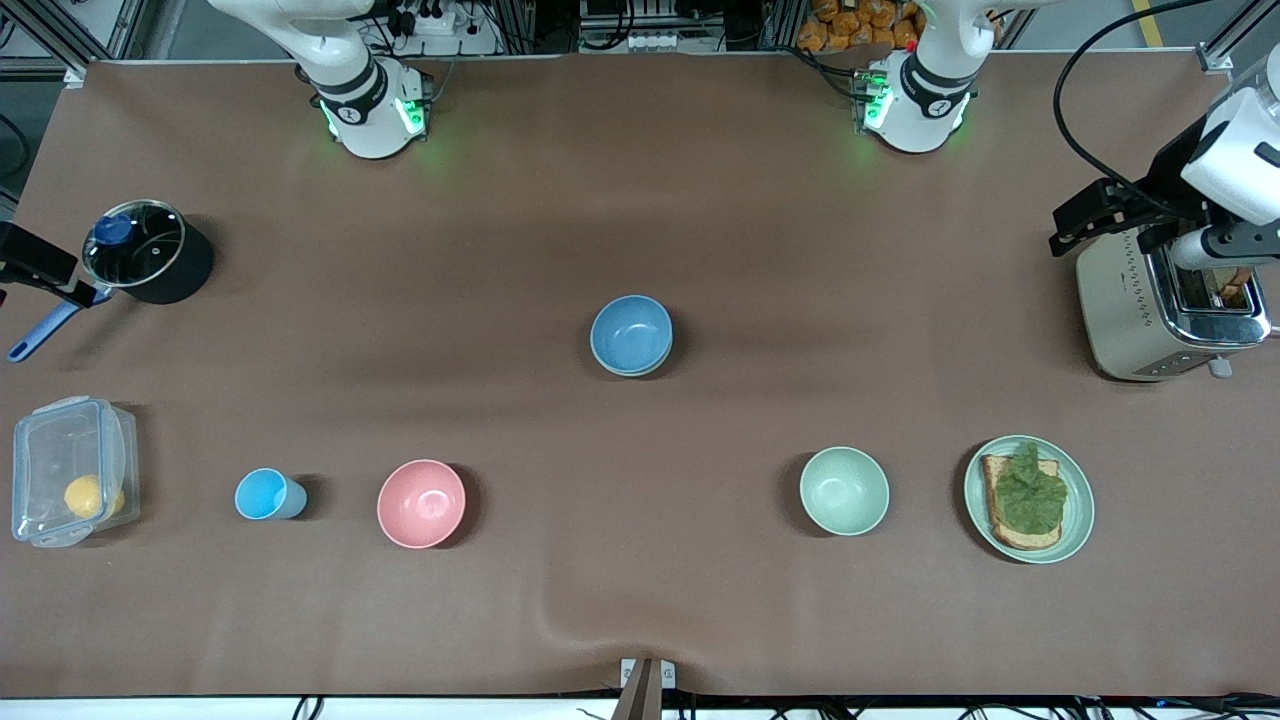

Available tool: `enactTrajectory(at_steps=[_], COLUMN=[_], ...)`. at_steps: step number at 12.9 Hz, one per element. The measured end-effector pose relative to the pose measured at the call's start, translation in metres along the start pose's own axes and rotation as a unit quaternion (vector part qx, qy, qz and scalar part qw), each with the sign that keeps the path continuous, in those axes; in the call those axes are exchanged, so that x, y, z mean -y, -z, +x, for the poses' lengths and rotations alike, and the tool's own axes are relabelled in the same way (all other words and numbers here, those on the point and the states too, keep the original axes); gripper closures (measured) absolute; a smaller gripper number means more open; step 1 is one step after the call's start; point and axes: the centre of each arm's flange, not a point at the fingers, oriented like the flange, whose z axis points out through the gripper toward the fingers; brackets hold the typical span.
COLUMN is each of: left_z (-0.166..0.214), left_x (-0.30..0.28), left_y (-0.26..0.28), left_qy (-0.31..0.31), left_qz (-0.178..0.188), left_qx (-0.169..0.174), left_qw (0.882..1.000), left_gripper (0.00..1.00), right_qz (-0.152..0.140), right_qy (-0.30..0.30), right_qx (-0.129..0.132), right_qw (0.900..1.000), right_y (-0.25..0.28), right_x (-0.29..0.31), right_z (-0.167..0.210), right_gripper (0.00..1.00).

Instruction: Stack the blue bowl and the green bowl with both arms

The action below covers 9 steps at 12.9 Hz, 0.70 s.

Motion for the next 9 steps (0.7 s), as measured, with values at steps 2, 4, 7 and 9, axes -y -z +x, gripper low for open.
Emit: enactTrajectory(at_steps=[2,4,7,9], left_z=[0.0004,0.0006,0.0016,0.0027], left_x=[0.0007,0.0009,0.0015,0.0020], left_y=[0.0003,0.0004,0.0007,-0.0015], left_qy=[0.001,0.001,0.002,0.002], left_qz=[0.000,0.000,-0.001,-0.001], left_qx=[-0.001,-0.002,-0.005,-0.004], left_qw=[1.000,1.000,1.000,1.000], left_gripper=[0.00,0.00,0.00,0.00], right_qz=[-0.004,-0.006,-0.015,-0.019], right_qy=[0.001,0.003,0.004,0.003], right_qx=[0.002,0.002,0.001,0.002], right_qw=[1.000,1.000,1.000,1.000], right_y=[-0.0018,-0.0019,-0.0017,-0.0019], right_x=[-0.0002,0.0008,-0.0005,-0.0016], right_z=[-0.0001,0.0001,0.0003,0.0002], right_gripper=[0.00,0.00,0.00,0.00])
